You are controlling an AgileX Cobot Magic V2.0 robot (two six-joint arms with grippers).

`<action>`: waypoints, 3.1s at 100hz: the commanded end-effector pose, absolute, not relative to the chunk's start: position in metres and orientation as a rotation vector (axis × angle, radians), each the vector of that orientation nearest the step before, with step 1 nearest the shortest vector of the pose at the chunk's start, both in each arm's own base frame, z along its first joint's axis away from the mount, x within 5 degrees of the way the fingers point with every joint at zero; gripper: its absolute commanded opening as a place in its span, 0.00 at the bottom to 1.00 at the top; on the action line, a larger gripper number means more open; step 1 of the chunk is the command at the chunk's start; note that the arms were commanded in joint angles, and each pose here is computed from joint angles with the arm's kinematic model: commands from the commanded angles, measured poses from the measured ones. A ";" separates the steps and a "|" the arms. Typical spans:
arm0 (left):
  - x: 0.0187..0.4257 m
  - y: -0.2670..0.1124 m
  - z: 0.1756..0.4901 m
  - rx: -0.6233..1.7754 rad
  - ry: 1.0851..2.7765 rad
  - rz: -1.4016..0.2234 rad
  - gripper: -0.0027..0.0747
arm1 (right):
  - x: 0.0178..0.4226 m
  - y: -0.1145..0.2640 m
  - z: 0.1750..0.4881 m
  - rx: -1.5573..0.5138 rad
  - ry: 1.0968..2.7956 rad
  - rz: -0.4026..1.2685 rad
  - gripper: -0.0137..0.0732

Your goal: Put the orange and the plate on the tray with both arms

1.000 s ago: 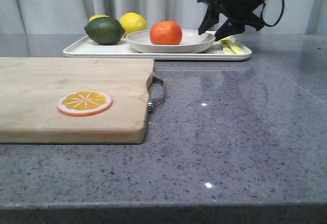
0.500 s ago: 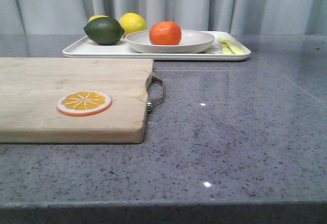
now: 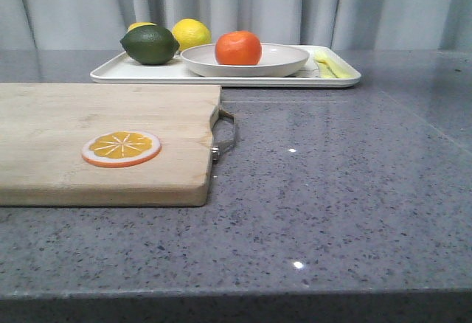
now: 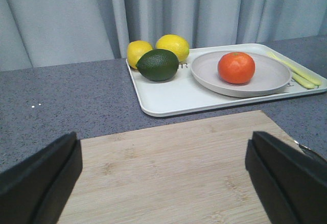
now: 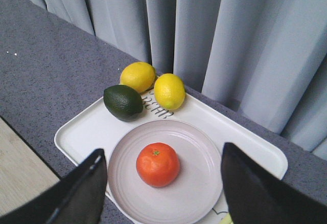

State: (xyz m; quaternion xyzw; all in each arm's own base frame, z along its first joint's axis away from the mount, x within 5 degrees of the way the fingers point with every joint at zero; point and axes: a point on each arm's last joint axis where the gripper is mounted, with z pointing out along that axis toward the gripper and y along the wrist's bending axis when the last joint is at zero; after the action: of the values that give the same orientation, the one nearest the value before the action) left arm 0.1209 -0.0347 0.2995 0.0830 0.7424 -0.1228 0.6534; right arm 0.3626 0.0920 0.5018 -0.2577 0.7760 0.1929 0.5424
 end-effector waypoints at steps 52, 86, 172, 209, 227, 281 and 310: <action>0.108 -0.027 0.320 0.123 1.561 -0.266 0.83 | 0.216 0.047 0.459 -0.393 1.670 0.167 0.72; 0.096 -0.024 0.327 0.146 1.493 -0.239 0.83 | 0.114 0.021 0.366 -0.236 1.523 0.065 0.72; 0.093 -0.023 0.328 0.144 1.478 -0.240 0.07 | 0.078 0.010 0.315 -0.171 1.428 0.022 0.04; 0.093 -0.023 0.328 0.144 1.478 -0.240 0.01 | 0.078 0.011 0.314 -0.173 1.430 0.023 0.04; 0.093 -0.023 0.328 0.144 1.478 -0.240 0.01 | 0.078 0.011 0.314 -0.173 1.430 0.023 0.04; 0.093 -0.022 0.327 0.160 1.469 -0.199 0.01 | 0.078 0.011 0.314 -0.173 1.430 0.023 0.04; 0.081 -0.016 0.298 0.154 1.420 -0.148 0.01 | 0.078 0.011 0.314 -0.173 1.430 0.023 0.04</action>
State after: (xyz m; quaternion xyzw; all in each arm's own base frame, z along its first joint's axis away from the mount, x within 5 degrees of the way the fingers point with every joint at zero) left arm 0.0850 -0.0197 0.2957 0.0931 0.6785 -0.0662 0.7256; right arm 0.0782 0.0141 0.3007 -0.0952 0.6837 0.0249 0.7231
